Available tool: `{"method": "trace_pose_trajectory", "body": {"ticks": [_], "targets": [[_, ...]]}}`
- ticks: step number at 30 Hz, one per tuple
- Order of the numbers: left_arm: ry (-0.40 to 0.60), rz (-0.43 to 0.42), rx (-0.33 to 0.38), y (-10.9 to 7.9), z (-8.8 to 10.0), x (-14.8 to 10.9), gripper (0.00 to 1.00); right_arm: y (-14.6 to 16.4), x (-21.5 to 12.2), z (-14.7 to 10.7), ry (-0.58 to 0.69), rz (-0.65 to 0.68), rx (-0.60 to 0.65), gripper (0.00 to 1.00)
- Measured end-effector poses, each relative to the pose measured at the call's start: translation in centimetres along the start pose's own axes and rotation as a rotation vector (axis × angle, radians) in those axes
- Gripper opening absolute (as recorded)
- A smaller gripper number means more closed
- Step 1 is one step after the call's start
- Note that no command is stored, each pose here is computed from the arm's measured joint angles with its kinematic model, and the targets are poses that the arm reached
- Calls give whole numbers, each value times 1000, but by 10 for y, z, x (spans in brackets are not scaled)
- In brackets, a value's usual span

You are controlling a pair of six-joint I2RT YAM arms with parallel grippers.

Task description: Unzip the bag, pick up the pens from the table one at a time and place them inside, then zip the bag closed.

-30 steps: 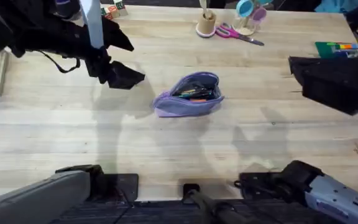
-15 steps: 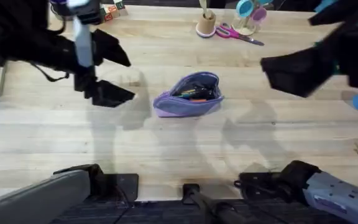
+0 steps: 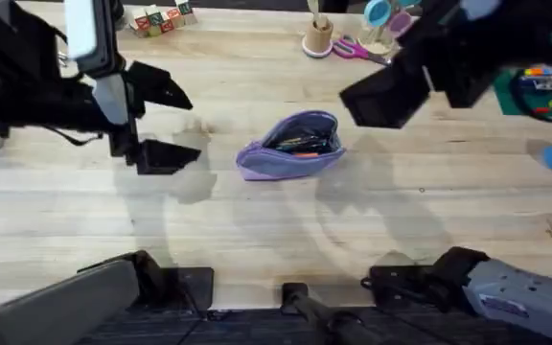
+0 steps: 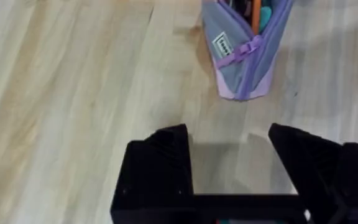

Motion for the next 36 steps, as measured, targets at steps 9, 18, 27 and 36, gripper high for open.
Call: {"method": "trace_pose_trajectory", "body": {"ticks": [9,18,27,36], "targets": [[-108,-92,-112,-6,-23,27,819,11,6,11,-43,127,1,996],[-192,-165,-224,-5,-43,49,819,19,5,12,-49,207,3,996],[-233,-173,-258,-4,-47,55,819,20,4,12,-50,221,3,997],[-237,-171,-259,-4,-46,55,819,24,3,13,-51,274,35,996]]}}
Point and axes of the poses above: each hand's point on the last joint's axis, 136 mm out from that joint toward the fingers, its own x axis out along the fingers, its own y axis along the line the jaws close on, z = x × y, the point moved 8 cm from there along -x, back along the fingers, and after that the axes turned 8 degrees about x, right-handed, at the moved point
